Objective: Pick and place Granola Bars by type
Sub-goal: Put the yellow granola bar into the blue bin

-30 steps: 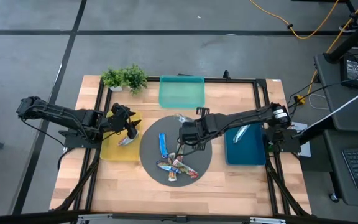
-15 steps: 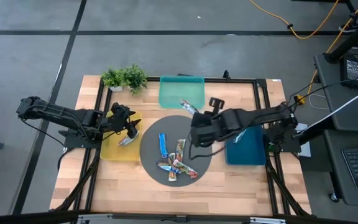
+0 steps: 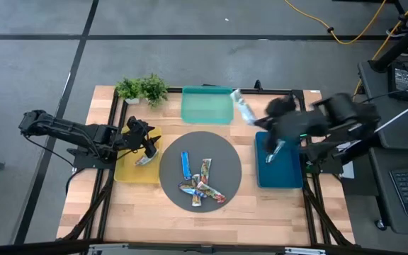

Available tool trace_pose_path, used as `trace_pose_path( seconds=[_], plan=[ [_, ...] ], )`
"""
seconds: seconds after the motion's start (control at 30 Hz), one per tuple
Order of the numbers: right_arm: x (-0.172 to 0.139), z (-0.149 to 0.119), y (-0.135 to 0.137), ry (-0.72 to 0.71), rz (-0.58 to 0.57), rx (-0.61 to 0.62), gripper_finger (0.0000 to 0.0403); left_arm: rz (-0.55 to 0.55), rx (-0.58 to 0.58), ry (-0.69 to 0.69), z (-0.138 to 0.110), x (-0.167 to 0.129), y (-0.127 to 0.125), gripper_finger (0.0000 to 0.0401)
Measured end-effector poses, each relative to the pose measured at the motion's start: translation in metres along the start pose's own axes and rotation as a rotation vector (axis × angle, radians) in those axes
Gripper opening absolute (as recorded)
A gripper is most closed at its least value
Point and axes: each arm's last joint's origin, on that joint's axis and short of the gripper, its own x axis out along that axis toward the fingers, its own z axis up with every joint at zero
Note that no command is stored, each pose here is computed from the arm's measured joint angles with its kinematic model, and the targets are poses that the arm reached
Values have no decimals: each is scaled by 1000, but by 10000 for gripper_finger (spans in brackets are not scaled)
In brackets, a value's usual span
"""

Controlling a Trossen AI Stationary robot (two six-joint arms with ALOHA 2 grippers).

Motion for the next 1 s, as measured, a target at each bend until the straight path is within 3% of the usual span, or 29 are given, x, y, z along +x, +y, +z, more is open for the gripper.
trace_pose_path(
  seconds=[0.17, 0.33, 0.67, 1.0],
  plan=[
    [-35, -7, -19, -96, 41, 55, 4, 0, -8, 0, 0, 0, 0, 218],
    [-51, -11, -30, -160, 41, 68, 4, 0, -18, 0, 0, 0, 0, 218],
    [-61, -22, -41, -150, 54, -8, 4, 1, -25, 0, 0, 0, 0, 218],
    [-44, -75, -77, -66, -8, 116, 4, 0, -27, 0, 0, 0, 0, 218]
  ],
)
